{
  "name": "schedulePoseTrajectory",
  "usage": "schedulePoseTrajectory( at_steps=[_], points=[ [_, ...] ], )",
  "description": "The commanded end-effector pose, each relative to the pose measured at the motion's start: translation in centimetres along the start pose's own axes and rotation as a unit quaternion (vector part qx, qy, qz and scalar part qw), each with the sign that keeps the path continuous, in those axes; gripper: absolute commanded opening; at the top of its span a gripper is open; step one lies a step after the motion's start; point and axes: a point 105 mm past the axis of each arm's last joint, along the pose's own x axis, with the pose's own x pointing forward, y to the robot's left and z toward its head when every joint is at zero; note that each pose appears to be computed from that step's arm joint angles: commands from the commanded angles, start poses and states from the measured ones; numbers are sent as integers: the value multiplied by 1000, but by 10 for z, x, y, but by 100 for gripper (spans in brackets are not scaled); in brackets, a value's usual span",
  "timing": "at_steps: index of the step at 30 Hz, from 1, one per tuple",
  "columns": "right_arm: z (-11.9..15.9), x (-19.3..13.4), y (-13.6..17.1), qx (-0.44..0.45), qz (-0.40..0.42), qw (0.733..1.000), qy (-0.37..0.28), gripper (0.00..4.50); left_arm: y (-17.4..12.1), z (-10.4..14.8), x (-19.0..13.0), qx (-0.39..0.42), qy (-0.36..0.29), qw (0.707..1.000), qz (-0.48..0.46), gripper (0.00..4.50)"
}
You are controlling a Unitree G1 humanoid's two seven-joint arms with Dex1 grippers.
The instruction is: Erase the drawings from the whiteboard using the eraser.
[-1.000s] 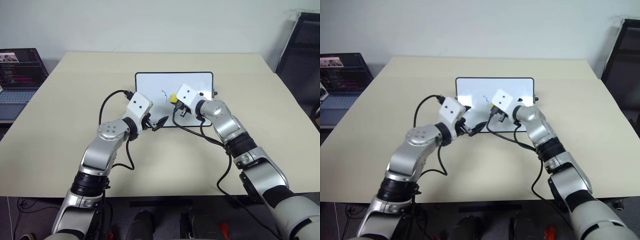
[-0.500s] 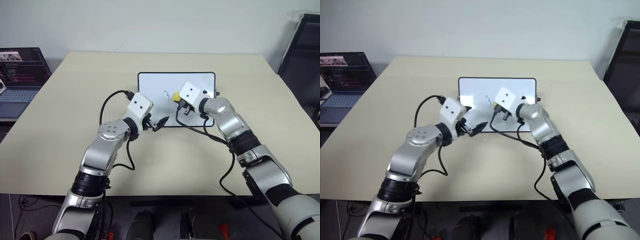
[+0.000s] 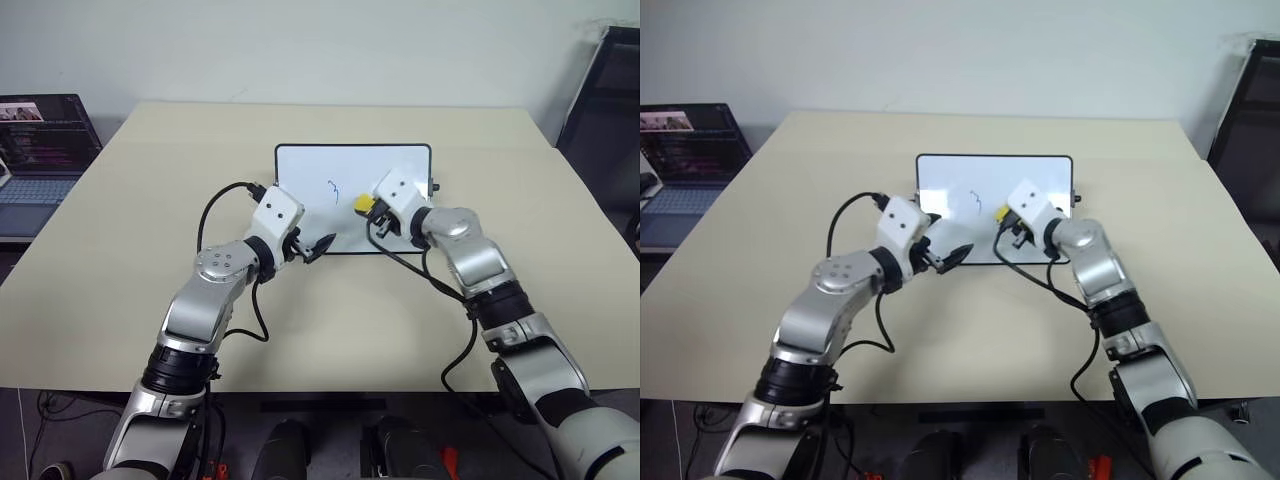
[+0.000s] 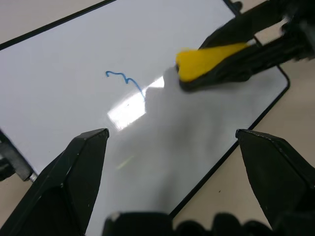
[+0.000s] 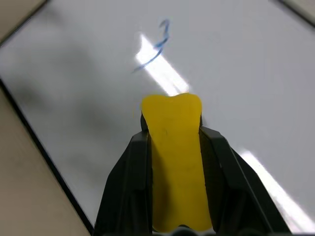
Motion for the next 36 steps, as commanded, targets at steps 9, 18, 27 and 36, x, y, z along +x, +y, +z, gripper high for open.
schedulePoseTrajectory(
  at_steps=[9,18,27,36],
  points=[
    [16,-50,25,89,0,987,-135,99,25,-10,-15,-65,-31,993,97,450],
    [-4,-65,44,130,-11,983,-132,99,24,-15,-20,-65,-16,993,97,450],
    [11,-52,34,111,-34,984,-134,99,31,-3,-15,-57,-24,993,98,450],
    [41,-15,12,81,-68,987,-117,99,31,7,-8,-41,-28,995,83,450]
  ],
)
